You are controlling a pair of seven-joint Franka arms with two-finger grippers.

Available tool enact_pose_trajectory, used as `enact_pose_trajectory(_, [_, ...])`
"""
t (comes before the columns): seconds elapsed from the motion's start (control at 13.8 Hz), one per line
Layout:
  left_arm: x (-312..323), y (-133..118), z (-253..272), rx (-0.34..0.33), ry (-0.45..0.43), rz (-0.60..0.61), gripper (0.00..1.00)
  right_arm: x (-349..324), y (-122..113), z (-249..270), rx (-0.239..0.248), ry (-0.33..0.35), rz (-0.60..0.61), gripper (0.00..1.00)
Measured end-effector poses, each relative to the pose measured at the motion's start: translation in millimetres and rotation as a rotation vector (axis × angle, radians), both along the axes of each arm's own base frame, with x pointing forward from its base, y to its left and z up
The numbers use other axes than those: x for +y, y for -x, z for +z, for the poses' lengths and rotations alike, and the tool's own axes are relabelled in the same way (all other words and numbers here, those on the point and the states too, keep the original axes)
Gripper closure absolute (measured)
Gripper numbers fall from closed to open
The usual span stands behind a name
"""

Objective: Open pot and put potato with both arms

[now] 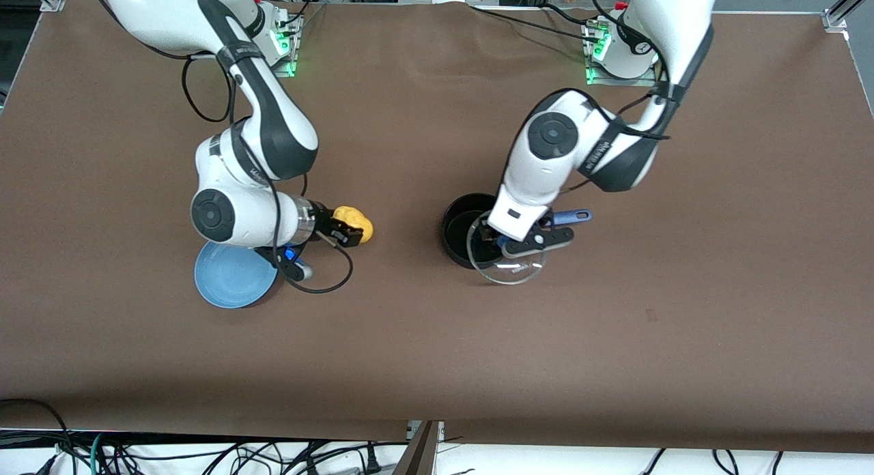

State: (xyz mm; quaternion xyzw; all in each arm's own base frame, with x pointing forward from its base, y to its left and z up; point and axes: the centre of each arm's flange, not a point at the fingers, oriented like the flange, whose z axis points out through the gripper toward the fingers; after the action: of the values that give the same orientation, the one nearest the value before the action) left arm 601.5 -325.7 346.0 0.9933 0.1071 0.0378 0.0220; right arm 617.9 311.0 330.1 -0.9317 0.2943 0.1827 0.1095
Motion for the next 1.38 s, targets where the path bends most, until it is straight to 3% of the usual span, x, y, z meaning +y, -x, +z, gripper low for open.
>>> enact_pose_trajectory(0.29, [144, -47, 23, 0.031, -0.054, -0.189, 0.34, 70, 28, -3, 0.019, -0.027, -0.099, 0.24])
enact_pose_trajectory(0.51, [265, -60, 11, 0.072, -0.032, -0.329, 0.34, 120, 48, -12, -0.013, -0.030, -0.179, 0.25])
enact_pose_trajectory(0.72, [375, -48, -16, 0.093, -0.001, -0.420, 0.34, 183, 75, -25, -0.038, -0.054, -0.277, 0.26])
enact_pose_trajectory(0.94, [440, -20, -59, 0.081, -0.024, -0.386, 0.34, 222, 93, -36, -0.053, -0.077, -0.302, 0.22])
enact_pose_trajectory(1.16, [461, 10, -105, 0.075, -0.032, -0.332, 0.34, 217, 81, -31, -0.070, -0.082, -0.319, 0.00])
enact_pose_trajectory(1.38, [470, 23, -129, 0.096, 0.006, -0.276, 0.34, 200, 62, -19, -0.080, -0.073, -0.334, 0.00])
